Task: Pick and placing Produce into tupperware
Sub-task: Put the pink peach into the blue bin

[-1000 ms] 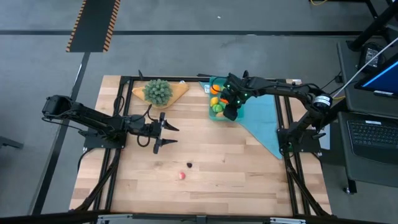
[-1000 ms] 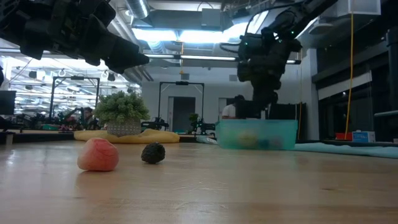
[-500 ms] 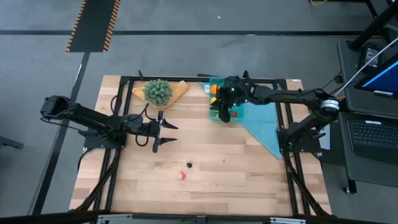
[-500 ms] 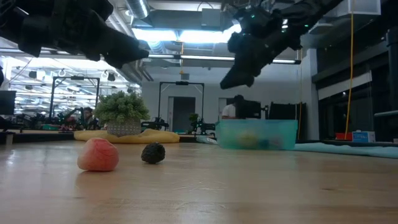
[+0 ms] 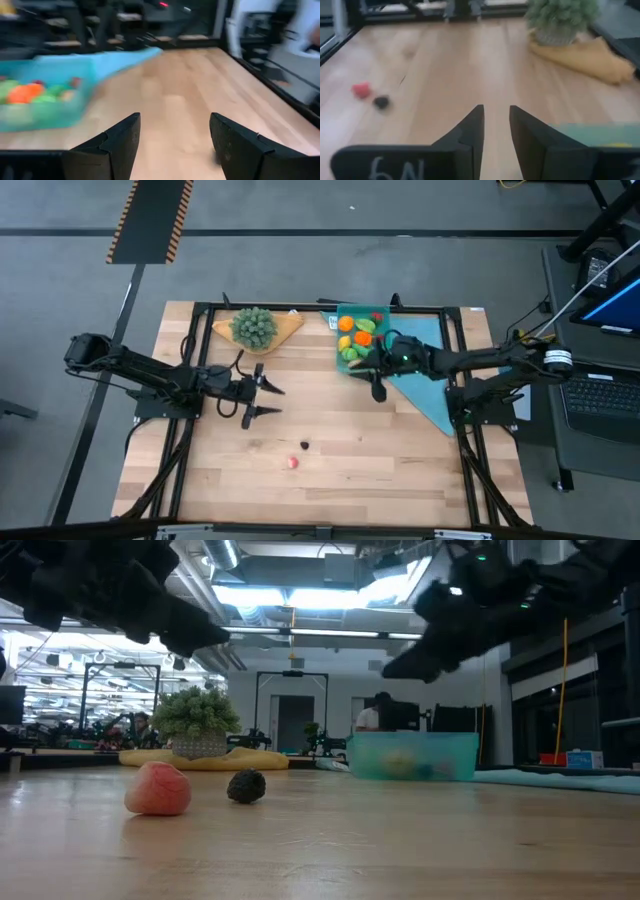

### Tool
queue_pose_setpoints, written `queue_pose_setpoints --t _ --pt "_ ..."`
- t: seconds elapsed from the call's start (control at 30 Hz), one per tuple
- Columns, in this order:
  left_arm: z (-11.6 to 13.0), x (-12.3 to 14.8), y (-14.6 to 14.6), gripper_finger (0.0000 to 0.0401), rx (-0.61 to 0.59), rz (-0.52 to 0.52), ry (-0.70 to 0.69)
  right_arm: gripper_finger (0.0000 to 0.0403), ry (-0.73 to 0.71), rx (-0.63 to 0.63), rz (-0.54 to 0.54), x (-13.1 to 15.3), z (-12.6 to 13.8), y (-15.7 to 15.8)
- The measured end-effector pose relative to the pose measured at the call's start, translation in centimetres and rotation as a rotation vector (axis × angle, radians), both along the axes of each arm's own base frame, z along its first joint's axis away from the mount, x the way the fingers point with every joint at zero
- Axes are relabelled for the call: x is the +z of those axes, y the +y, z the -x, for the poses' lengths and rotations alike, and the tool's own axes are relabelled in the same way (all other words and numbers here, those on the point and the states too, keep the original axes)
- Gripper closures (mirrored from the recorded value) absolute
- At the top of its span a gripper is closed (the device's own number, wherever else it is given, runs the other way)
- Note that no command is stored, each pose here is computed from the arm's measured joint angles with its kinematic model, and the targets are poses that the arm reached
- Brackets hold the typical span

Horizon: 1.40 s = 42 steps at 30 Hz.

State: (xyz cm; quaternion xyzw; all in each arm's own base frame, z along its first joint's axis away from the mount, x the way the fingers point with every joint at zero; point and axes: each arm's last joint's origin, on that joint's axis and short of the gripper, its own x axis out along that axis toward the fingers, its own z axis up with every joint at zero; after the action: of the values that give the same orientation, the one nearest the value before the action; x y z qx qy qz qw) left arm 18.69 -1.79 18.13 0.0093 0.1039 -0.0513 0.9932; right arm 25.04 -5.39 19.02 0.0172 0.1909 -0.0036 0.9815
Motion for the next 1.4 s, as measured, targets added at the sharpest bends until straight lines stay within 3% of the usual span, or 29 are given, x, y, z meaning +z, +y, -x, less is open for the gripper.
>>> queue_pose_setpoints --t 0.2,0.5,0.9,1.13,1.4 --pt "0.3 -0.2 -1.1 0.0170 -0.188 0.055 0.032 0.0308 -0.059 0.052 -0.010 -0.4 1.6 1.8" --pt "0.8 -0.6 -2.9 0.0170 -0.265 0.052 0.088 0.0308 -0.135 0.059 -0.012 -0.1 1.8 2.2" --pt "0.2 1.4 -6.6 0.0170 -0.121 0.010 0.252 0.0308 -0.142 0.050 -0.043 0.0 1.7 2.2" --pt "-1.0 1.3 -9.9 0.0170 -0.057 0.057 0.325 0.0308 -0.141 0.057 -0.025 0.0 1.7 2.2" --pt "-3.2 0.4 -14.0 0.0170 0.146 0.081 0.443 0.0308 -0.151 0.108 0.003 0.0 1.6 3.1"
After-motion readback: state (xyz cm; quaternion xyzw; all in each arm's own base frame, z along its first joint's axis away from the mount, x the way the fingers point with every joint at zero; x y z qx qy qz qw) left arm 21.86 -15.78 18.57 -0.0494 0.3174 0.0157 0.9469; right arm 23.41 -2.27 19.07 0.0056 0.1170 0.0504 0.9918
